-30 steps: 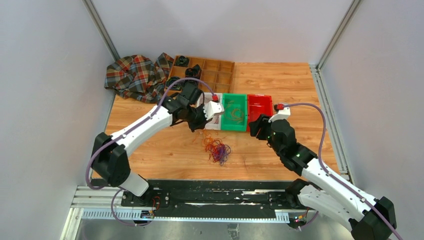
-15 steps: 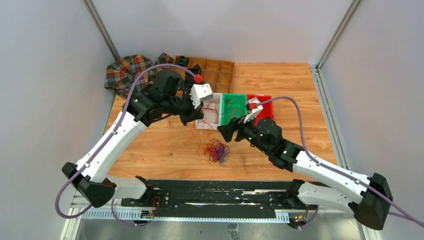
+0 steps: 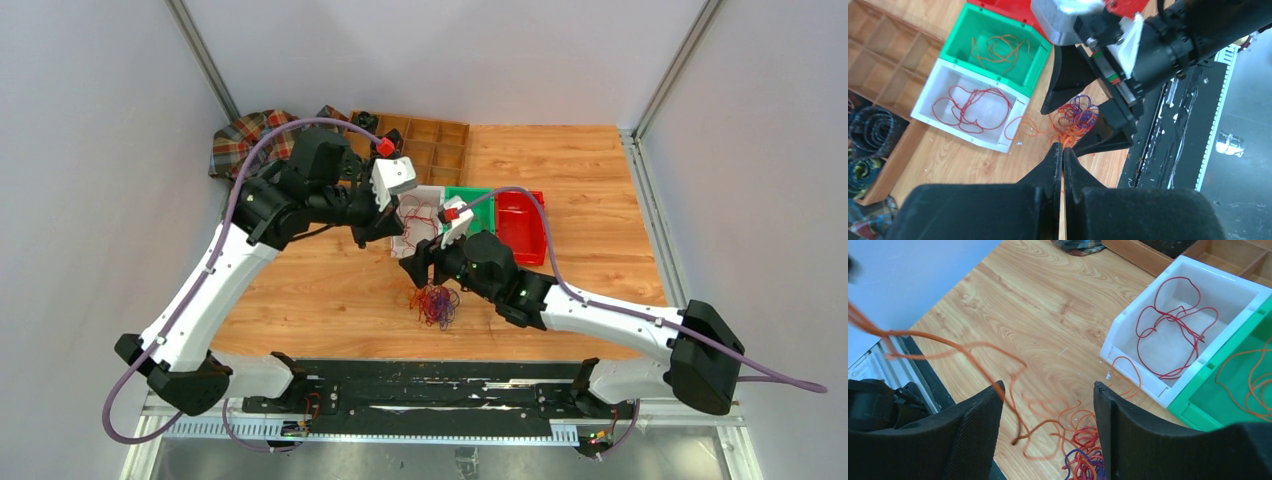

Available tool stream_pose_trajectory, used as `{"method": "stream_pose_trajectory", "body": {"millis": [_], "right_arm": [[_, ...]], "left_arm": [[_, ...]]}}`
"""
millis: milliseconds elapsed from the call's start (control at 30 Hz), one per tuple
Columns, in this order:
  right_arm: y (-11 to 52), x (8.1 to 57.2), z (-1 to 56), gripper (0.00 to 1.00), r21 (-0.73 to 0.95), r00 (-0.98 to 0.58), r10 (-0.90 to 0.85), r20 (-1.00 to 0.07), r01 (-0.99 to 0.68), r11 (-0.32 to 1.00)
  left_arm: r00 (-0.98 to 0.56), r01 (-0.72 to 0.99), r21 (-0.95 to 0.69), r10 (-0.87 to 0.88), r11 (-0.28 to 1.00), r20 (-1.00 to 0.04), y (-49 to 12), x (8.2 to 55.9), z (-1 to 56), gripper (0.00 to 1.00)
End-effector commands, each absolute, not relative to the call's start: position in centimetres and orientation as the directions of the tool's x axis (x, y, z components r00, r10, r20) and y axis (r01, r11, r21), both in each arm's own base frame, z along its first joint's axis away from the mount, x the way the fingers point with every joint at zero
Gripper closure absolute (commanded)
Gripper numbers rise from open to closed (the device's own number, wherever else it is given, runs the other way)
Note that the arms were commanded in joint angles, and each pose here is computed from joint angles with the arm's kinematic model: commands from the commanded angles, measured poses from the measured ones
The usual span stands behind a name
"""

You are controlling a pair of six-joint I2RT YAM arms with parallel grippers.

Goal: Untangle the cables

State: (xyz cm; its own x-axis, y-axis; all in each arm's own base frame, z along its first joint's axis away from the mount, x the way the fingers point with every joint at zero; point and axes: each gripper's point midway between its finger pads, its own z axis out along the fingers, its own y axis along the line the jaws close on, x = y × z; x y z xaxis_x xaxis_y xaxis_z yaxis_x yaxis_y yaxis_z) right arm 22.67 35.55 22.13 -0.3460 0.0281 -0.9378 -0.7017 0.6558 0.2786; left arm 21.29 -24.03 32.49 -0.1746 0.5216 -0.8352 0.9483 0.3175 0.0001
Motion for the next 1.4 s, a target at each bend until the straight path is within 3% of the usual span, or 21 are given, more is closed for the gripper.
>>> {"method": "stream_pose_trajectory", "body": {"millis": [0, 300, 667, 900, 1100, 1367], "right_arm": [[35.7, 23.5, 24.1, 0.37, 0.272, -0.299, 0.082, -0.951, -0.681, 0.680], [36.4, 24.2, 21.4, 0.47, 0.266, -0.320, 0.057, -0.946, -0.659, 0.703], [34.6, 23.4, 16.4, 0.48, 0.306, -0.406, 0.048, -0.913, -0.602, 0.738], [29.3, 24.0, 18.4, 0.36, 0.301, -0.343, 0.132, -0.930, -0.502, 0.811], [24.5, 24.6, 22.1, 0.20, 0.386, -0.295, 0.274, -0.915, -0.450, 0.805], [19.0, 25.2, 26.4, 0.18, 0.391, -0.194, 0.342, -0.919, -0.344, 0.854]], "left_arm": [[-0.130, 0.954, 0.021, 0.476, 0.299, -0.870, -23.6, 19.8, 35.9, 1.00], [-0.004, 0.947, 0.108, 0.348, 0.302, -0.937, -23.2, 18.4, 43.8, 1.00], [0.157, 0.866, 0.259, 0.260, 0.427, -0.953, -21.9, 20.0, 51.9, 1.00], [0.150, 0.868, 0.251, 0.255, 0.429, -0.955, -22.8, 21.1, 52.2, 1.00], [0.145, 0.874, 0.244, 0.253, 0.421, -0.957, -24.3, 22.3, 51.9, 0.99], [0.140, 0.907, 0.227, 0.253, 0.356, -0.957, -28.5, 23.4, 50.4, 1.00]]}}
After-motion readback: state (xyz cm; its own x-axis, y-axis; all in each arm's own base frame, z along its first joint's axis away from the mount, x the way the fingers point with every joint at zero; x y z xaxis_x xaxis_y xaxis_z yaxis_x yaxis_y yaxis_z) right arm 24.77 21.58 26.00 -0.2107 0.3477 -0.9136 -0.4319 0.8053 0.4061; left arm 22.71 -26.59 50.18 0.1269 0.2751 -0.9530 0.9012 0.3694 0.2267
